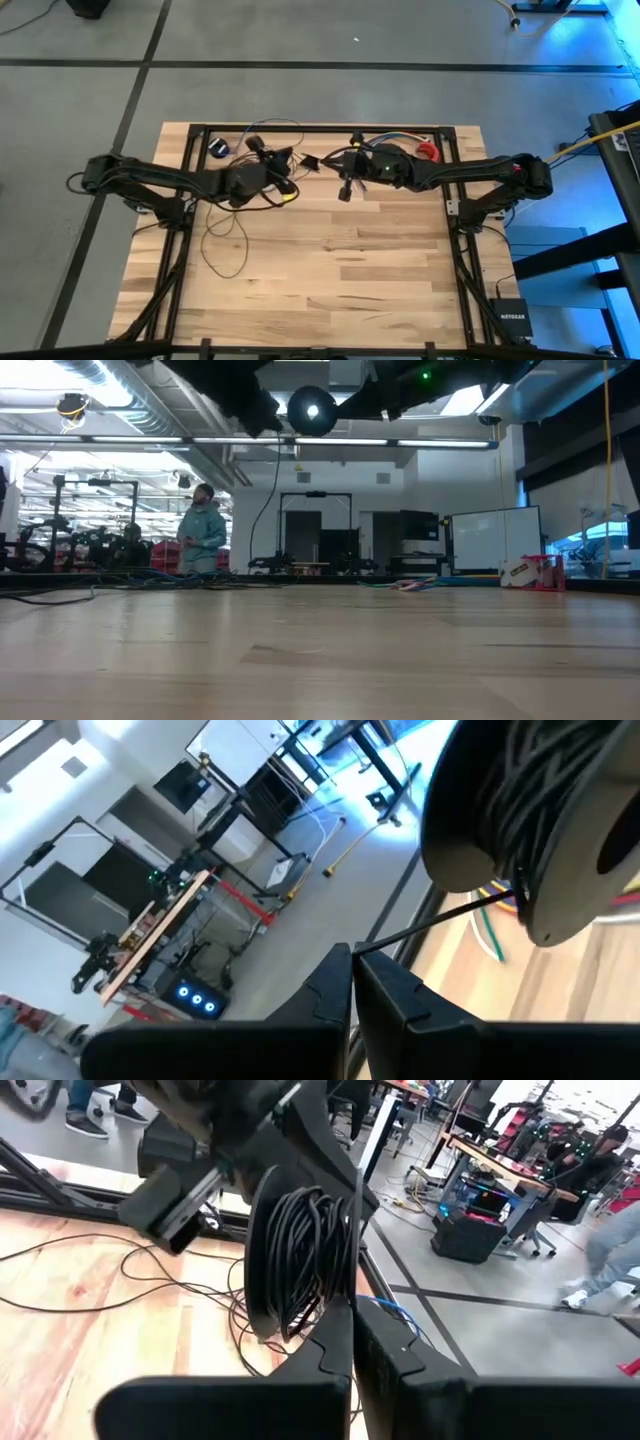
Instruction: Coiling cords
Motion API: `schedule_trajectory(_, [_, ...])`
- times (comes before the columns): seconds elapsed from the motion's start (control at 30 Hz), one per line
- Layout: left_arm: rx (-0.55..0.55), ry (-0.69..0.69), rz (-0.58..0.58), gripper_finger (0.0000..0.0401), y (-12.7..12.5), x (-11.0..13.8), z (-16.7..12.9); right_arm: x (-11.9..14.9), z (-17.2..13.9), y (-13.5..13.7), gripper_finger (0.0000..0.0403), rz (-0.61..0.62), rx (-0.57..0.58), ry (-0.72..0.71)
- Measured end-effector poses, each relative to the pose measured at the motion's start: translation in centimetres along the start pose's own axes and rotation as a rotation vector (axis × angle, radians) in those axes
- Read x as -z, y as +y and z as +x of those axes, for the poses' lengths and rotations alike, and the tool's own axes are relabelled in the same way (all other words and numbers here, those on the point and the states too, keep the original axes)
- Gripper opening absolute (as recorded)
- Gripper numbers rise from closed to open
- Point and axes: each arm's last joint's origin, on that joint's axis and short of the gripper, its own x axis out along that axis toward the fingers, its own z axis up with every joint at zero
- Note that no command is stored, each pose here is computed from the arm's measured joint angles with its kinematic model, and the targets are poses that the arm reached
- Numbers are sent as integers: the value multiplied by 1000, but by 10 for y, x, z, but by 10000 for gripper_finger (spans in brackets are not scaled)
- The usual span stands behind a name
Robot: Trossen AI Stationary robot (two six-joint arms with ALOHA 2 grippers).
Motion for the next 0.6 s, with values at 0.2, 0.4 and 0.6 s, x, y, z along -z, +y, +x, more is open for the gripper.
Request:
schedule_trajectory(0.2, [9, -52, -155, 5, 13, -6, -8, -1, 0, -1, 5, -5, 16, 7])
schedule_trajectory(0.4, [78, -114, -322, 5, 21, -27, -19, 3, 2, -2, 5, -27, 89, 51])
schedule_trajectory(0.6, [151, -159, -406, 5, 26, -42, -21, 3, 5, -1, 5, -25, 91, 29])
